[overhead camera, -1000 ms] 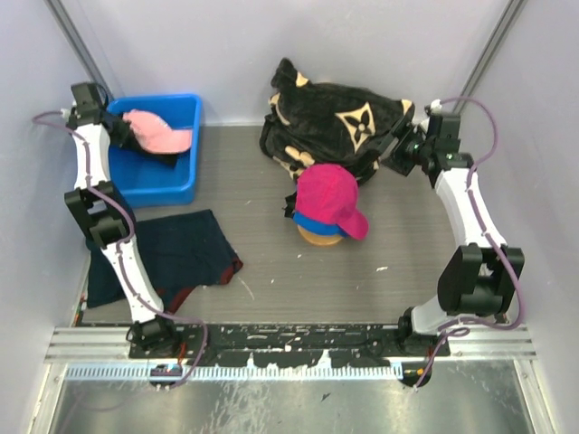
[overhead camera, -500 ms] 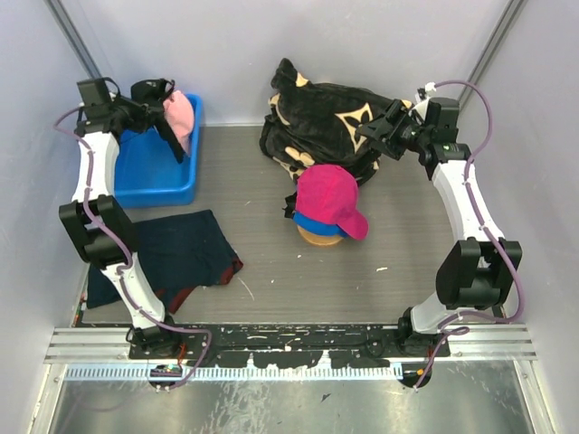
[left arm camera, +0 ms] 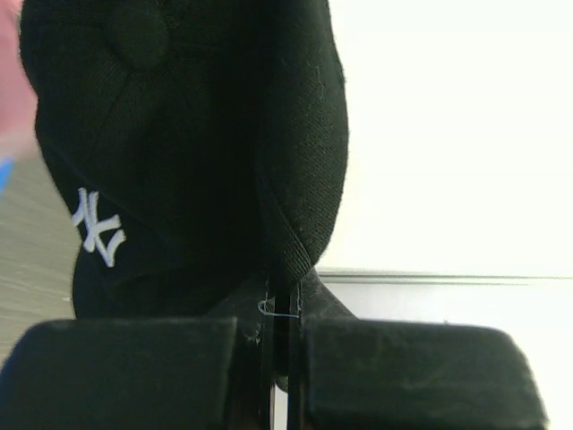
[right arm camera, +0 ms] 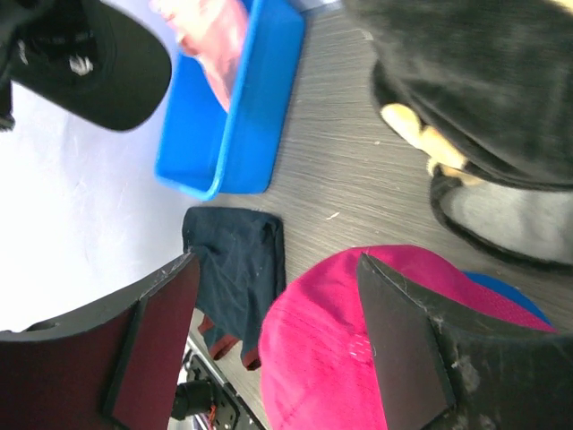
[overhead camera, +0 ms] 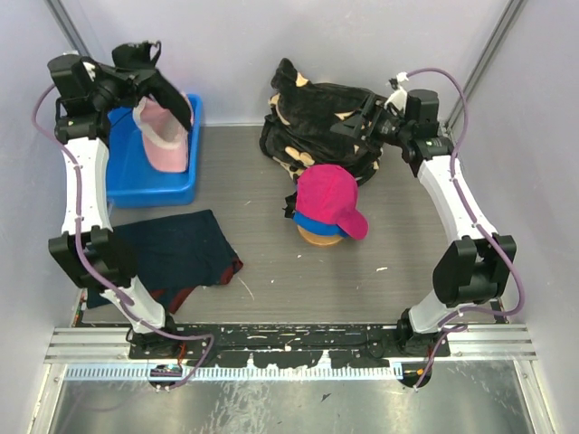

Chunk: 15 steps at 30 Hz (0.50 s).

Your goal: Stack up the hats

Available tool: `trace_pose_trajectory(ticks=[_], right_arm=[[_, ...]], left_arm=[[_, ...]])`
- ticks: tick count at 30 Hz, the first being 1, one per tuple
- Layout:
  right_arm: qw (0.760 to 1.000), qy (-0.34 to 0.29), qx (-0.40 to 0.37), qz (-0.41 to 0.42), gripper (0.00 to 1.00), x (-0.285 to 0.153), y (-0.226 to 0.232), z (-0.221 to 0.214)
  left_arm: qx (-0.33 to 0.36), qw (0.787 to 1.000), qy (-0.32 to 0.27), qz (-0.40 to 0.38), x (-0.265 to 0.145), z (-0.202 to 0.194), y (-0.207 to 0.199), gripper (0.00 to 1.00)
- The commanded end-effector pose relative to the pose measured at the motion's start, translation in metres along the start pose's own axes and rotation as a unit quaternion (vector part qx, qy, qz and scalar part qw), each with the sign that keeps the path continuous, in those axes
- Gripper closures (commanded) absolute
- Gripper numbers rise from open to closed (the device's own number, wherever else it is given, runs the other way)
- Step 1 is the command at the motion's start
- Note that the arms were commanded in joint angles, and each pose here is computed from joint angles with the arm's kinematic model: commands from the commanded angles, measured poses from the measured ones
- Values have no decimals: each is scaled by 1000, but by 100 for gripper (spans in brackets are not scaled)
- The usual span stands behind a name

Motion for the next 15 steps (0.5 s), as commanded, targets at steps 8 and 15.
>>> trace_pose_trajectory(ticks=[8, 15], right_arm=[[938, -96, -307, 130, 18, 18, 128, -6], [855, -189, -471, 106, 16, 32, 154, -33]], left_arm=[[-134, 984, 65, -96, -29, -69, -99, 98], [-195, 969, 129, -80, -43, -121, -125, 98]])
Point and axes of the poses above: each gripper's point midway between its finger pads, its own x axis out along the fingers, its own y axis along the line the jaws close on, z = x × y, the point moved 4 cm from there along -x, back along the fingers, and after that the axes turned 4 degrees about -x, right-handed, at the moved point
